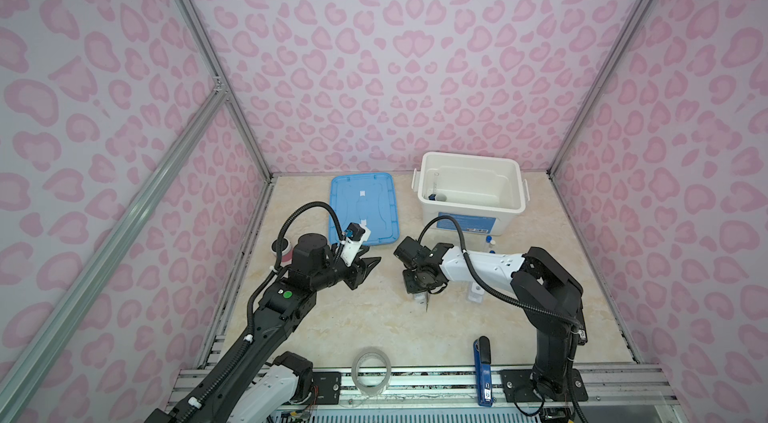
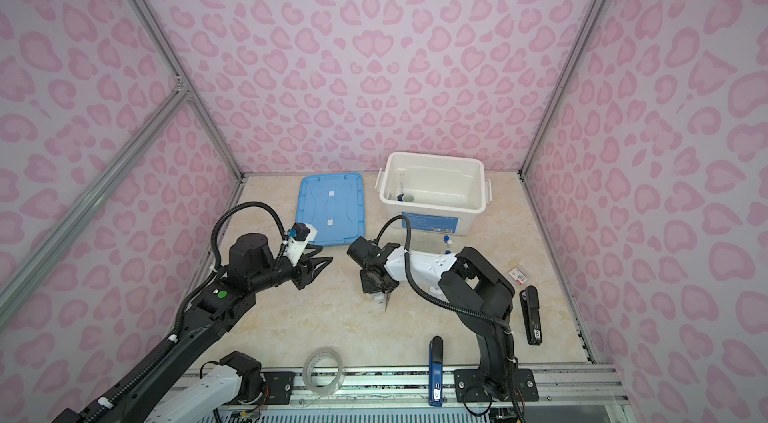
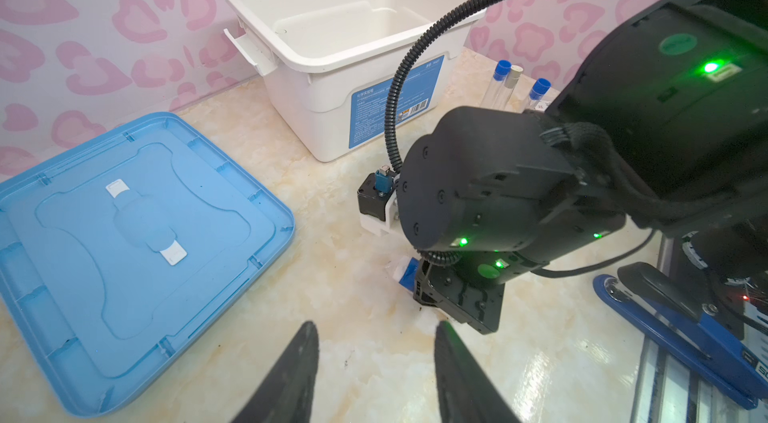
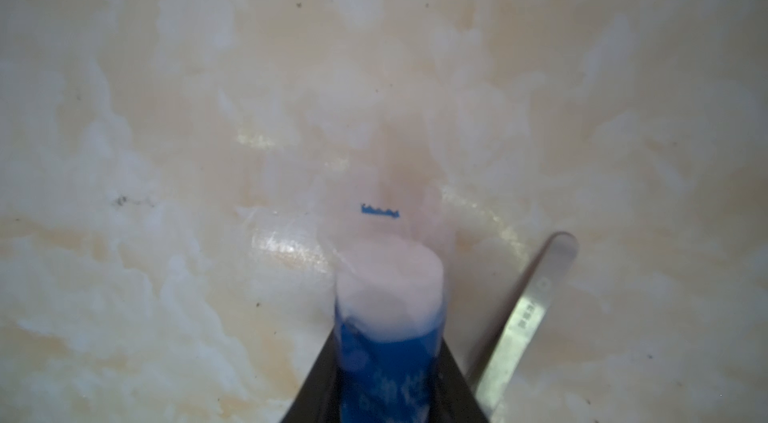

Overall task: Organize the chemistry lab equipment
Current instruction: 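Close right gripper on the blue-labelled cotton roll, then lift the cotton roll with right gripper and carry it over the bin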

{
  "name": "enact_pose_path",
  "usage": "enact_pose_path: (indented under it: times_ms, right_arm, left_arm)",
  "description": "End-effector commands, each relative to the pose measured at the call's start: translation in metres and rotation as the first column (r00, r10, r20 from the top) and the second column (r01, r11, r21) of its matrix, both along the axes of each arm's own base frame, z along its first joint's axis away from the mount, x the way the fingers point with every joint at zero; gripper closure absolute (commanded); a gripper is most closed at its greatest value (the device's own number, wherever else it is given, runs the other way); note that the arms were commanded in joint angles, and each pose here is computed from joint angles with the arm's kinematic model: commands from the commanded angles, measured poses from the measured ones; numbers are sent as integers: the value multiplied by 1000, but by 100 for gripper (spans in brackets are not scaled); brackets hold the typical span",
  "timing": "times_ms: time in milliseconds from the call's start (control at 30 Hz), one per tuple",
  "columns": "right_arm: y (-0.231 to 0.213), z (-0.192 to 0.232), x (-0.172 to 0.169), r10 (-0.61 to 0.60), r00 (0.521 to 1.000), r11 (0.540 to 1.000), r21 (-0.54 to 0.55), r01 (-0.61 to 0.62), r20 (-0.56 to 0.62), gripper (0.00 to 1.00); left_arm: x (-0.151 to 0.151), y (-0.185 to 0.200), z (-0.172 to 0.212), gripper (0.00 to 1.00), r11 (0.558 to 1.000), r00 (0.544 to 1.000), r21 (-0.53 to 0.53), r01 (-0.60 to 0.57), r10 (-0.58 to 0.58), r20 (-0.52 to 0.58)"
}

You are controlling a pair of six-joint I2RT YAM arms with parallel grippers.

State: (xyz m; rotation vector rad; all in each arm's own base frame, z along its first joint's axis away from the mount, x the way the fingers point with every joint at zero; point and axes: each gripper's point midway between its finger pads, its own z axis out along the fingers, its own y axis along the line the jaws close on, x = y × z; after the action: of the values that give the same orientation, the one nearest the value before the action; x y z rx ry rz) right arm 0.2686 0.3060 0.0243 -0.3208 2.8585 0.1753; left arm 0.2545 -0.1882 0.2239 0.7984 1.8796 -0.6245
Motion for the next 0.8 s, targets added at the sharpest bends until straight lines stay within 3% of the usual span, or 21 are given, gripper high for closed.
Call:
enact_pose_path:
  times_ms: [0, 767]
  right_arm:
    - [-2, 6, 2, 15, 1000, 1000, -8, -15, 3, 73]
    - [-15, 120, 54, 19, 985, 999, 37, -26, 171, 73]
  left_arm:
    - [4, -1, 8, 52, 1000, 999, -13, 0, 0, 34]
    - [3, -2, 11, 52, 1000, 999, -19, 2, -2, 35]
